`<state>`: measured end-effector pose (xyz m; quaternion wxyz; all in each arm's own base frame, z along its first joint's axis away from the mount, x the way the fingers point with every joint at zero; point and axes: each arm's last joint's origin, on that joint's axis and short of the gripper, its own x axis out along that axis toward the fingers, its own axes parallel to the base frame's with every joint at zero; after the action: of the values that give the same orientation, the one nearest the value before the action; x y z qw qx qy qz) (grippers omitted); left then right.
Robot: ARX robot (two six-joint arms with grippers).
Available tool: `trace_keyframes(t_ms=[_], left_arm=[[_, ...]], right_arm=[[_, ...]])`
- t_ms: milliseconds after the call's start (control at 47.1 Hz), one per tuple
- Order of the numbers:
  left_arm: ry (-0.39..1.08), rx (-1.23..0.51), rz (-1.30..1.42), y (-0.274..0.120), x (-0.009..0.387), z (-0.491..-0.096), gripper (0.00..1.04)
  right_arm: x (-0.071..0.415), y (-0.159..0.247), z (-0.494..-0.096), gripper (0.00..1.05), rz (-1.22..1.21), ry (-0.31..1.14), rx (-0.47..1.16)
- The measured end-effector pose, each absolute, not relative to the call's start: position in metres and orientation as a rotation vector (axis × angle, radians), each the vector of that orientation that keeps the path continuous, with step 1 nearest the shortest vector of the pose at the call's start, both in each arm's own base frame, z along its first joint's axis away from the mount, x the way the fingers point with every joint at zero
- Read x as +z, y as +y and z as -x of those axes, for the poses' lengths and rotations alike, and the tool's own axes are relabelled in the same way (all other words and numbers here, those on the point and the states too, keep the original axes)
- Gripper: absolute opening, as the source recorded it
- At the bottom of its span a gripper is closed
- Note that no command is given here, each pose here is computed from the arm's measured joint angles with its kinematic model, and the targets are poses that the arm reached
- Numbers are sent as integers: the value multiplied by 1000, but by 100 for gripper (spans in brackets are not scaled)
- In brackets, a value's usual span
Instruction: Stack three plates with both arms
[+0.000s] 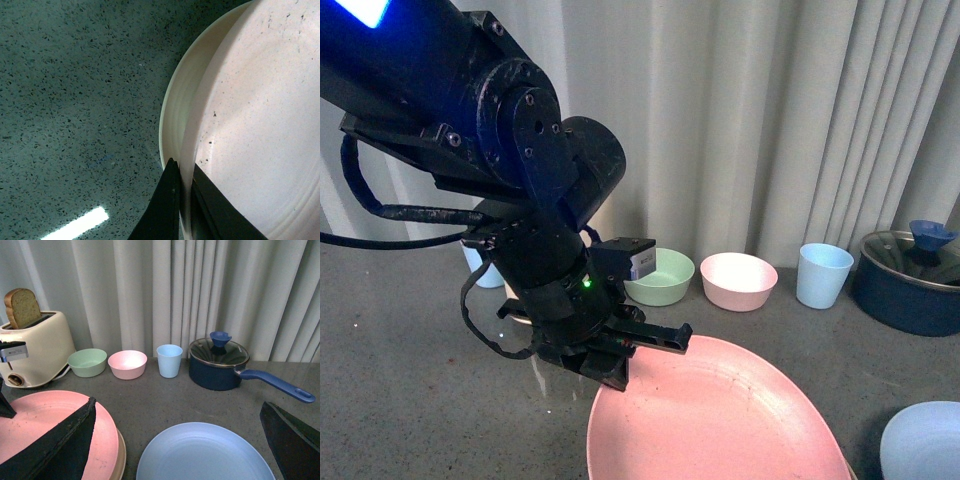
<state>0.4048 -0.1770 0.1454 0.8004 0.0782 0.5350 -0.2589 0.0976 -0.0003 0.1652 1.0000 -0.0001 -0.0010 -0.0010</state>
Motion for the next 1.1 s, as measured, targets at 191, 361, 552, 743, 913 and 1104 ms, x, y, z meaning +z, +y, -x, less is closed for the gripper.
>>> trace_keyframes(t_ms=[191, 361, 552, 743, 913, 1104], left_arm=[[1161, -559, -170, -181, 138, -405, 4], [1161, -561, -174, -183, 136, -406, 4], [1158, -566, -172, -186, 136, -407, 12], [1145, -573, -174, -188, 140, -409, 44], [1129, -577, -187, -186, 144, -410, 73], [923, -580, -262, -167, 196, -405, 98]], right_arm=[[165, 0, -98, 97, 0, -2, -2], [165, 0, -98, 97, 0, -2, -2], [165, 0, -98, 97, 0, -2, -2], [165, 0, -98, 97, 0, -2, -2], [165, 0, -98, 97, 0, -2, -2], [165, 0, -98, 97, 0, -2, -2]])
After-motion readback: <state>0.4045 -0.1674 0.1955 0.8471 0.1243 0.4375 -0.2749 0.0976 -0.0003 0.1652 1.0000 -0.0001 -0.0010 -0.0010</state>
